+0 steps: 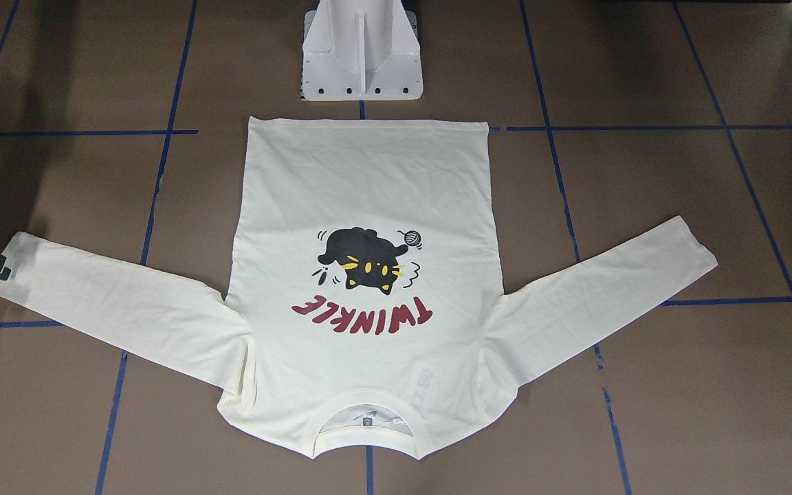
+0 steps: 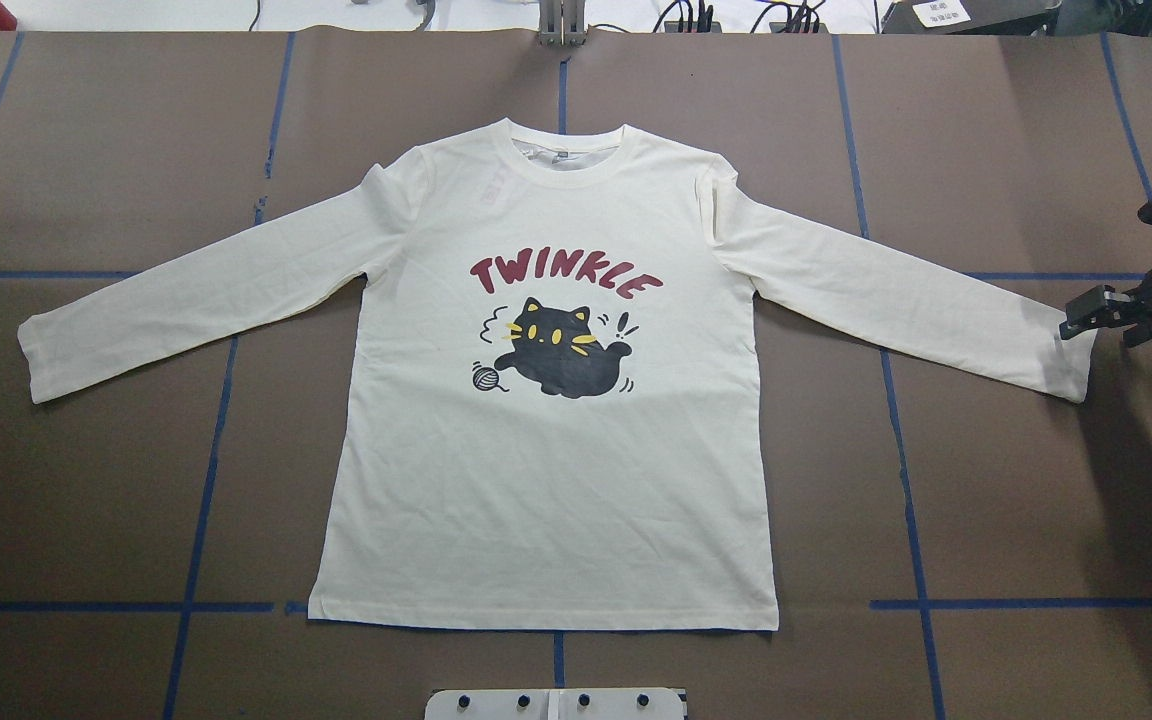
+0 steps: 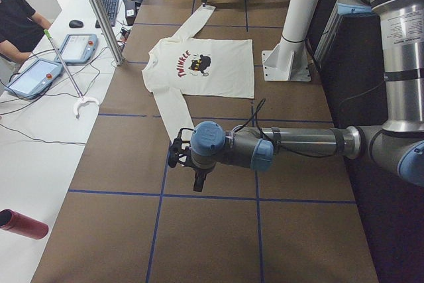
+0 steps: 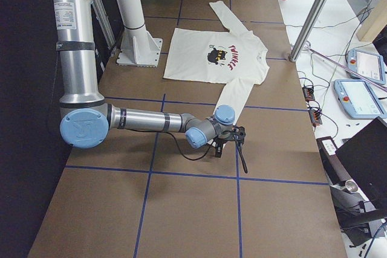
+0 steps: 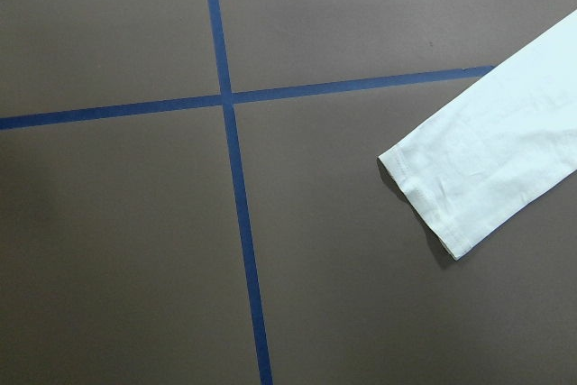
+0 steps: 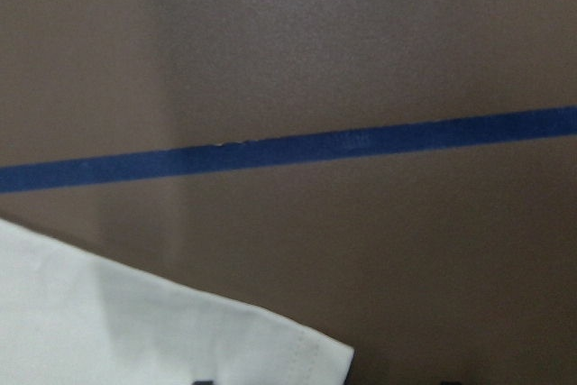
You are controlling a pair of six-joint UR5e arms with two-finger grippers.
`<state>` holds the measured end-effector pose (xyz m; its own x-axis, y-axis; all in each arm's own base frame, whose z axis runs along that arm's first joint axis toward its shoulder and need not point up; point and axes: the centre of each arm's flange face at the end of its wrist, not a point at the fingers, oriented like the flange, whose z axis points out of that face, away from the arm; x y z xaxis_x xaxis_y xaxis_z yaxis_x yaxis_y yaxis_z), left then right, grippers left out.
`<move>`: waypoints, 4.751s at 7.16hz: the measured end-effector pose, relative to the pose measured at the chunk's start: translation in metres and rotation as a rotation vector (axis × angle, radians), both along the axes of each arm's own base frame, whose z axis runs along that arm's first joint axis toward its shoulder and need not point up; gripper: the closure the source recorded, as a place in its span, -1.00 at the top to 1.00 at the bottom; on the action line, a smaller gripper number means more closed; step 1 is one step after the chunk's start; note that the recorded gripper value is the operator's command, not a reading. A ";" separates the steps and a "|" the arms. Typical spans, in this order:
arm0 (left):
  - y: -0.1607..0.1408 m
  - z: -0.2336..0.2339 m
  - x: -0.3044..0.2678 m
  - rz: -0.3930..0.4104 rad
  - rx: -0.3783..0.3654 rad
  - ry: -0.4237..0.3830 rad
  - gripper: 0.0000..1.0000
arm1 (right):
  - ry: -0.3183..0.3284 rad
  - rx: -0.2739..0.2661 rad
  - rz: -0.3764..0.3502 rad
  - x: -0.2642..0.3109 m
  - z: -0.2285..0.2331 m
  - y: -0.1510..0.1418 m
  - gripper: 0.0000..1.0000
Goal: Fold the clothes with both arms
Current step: 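Reach the right gripper to the sleeve cuff nearest it and grasp, then carry the grasped sleeve diagonally across the chest with the right gripper, release, then grasp the other sleeve cuff with the left gripper while the right arm withdraws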
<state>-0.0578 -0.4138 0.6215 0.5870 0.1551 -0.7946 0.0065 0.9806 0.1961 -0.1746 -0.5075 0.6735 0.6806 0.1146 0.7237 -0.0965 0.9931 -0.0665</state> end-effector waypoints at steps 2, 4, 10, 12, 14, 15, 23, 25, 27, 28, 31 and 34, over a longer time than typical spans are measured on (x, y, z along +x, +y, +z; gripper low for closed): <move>0.000 0.000 0.000 0.000 0.000 0.000 1.00 | -0.006 0.007 -0.006 -0.001 -0.003 -0.001 -1.00; 0.000 0.002 0.000 0.001 -0.004 0.000 1.00 | -0.022 0.021 -0.013 -0.002 -0.013 -0.003 -1.00; -0.001 -0.002 0.000 0.001 0.027 0.001 1.00 | -0.281 0.056 0.080 -0.085 -0.245 -0.009 -1.00; -0.002 -0.004 0.000 0.002 0.046 0.001 1.00 | -0.329 -0.009 0.198 -0.239 -0.416 -0.026 -1.00; -0.002 -0.004 0.000 0.003 0.057 0.005 1.00 | -0.291 -0.029 0.305 -0.386 -0.565 -0.037 -1.00; -0.002 -0.005 0.001 0.005 0.058 0.014 1.00 | -0.276 -0.008 0.327 -0.445 -0.606 -0.025 -1.00; -0.012 -0.024 0.047 0.070 0.066 0.101 1.00 | -0.301 0.083 0.385 -0.550 -0.673 0.024 0.98; -0.043 -0.023 0.123 0.043 -0.025 0.082 0.75 | -0.346 0.003 0.388 -0.498 -0.649 -0.005 0.98; -0.077 -0.012 0.217 -0.021 -0.113 0.008 0.63 | -0.354 -0.072 0.343 -0.408 -0.562 -0.033 0.99; -0.084 -0.008 0.248 -0.041 -0.126 -0.029 0.60 | -0.352 -0.085 0.321 -0.365 -0.522 -0.038 0.99; -0.093 0.006 0.266 -0.083 -0.103 -0.103 0.44 | -0.347 -0.056 0.286 -0.311 -0.470 -0.022 0.99; -0.101 0.016 0.271 -0.072 -0.104 -0.121 0.29 | -0.347 -0.051 0.281 -0.311 -0.468 -0.017 0.99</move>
